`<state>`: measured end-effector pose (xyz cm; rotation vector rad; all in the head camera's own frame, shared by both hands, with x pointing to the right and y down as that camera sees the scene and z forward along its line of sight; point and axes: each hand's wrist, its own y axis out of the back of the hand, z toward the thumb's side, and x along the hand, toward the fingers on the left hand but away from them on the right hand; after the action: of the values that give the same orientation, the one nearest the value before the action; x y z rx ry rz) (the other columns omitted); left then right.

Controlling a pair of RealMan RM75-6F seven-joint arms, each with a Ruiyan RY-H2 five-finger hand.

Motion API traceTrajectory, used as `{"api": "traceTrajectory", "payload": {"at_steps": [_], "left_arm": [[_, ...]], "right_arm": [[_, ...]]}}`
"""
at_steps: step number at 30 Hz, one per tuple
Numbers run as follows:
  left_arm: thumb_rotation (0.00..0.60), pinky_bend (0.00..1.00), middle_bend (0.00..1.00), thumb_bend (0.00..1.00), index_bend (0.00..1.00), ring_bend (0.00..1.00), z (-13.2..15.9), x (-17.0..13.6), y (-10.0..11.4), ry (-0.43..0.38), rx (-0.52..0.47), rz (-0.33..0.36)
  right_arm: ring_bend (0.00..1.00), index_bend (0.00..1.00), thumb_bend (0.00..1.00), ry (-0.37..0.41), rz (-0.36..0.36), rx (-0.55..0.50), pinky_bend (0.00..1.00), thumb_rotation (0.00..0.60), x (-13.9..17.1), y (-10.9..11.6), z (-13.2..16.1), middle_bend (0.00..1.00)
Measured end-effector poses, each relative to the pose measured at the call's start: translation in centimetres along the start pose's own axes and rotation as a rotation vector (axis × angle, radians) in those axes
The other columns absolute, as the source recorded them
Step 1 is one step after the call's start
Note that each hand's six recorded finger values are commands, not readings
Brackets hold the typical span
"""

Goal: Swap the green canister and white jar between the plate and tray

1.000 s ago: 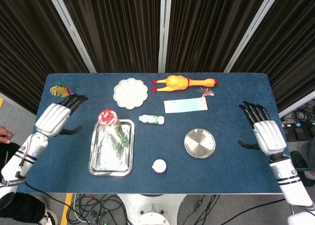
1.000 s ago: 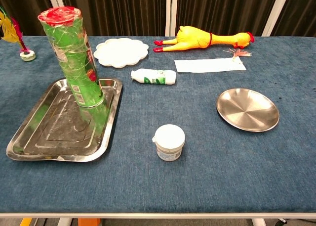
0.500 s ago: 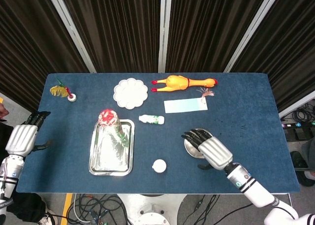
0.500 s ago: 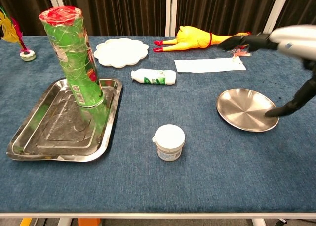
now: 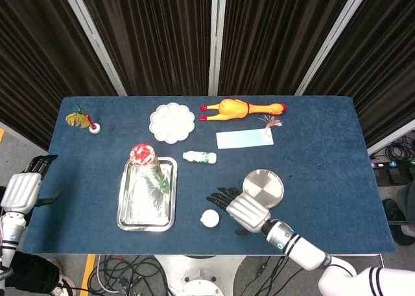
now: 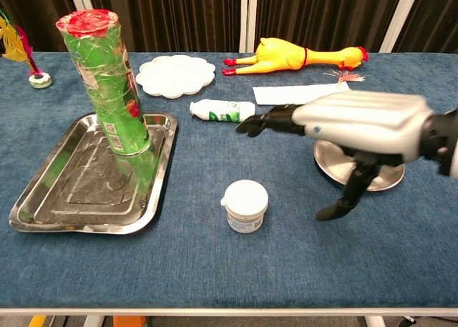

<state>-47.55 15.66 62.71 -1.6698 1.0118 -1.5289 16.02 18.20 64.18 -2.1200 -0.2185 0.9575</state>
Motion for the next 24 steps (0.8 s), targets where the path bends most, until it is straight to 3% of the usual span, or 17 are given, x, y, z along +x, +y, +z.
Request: {"api": "traceTrajectory", "payload": {"at_steps": [9,16,24], "left_arm": [[0.6,0.37,0.12,0.2,0.11,0.08,-0.6,-0.4,-0.2,0.009,-0.008,0.003],[0.6,0.37,0.12,0.2,0.12,0.08,-0.8,-0.4,-0.4,0.01,-0.014,0.0],[0.6,0.37,0.12,0.2,0.12,0.08,-0.7,-0.3,-0.6,0.002,-0.023,-0.014]], "right_arm": [[0.04,0.01,0.08,0.016,0.048,0.042,0.23,0.6,-2.9,-2.3,1.8,0.13],[0.18,0.17,0.13,-0.01,0.061,0.059,0.36,0.6,-3.8,-3.1,1.9,0.25],[0.25,0.27,0.18,-0.013,0.032,0.06,0.41,0.6,-4.3,-3.0,2.3,0.31]]}}
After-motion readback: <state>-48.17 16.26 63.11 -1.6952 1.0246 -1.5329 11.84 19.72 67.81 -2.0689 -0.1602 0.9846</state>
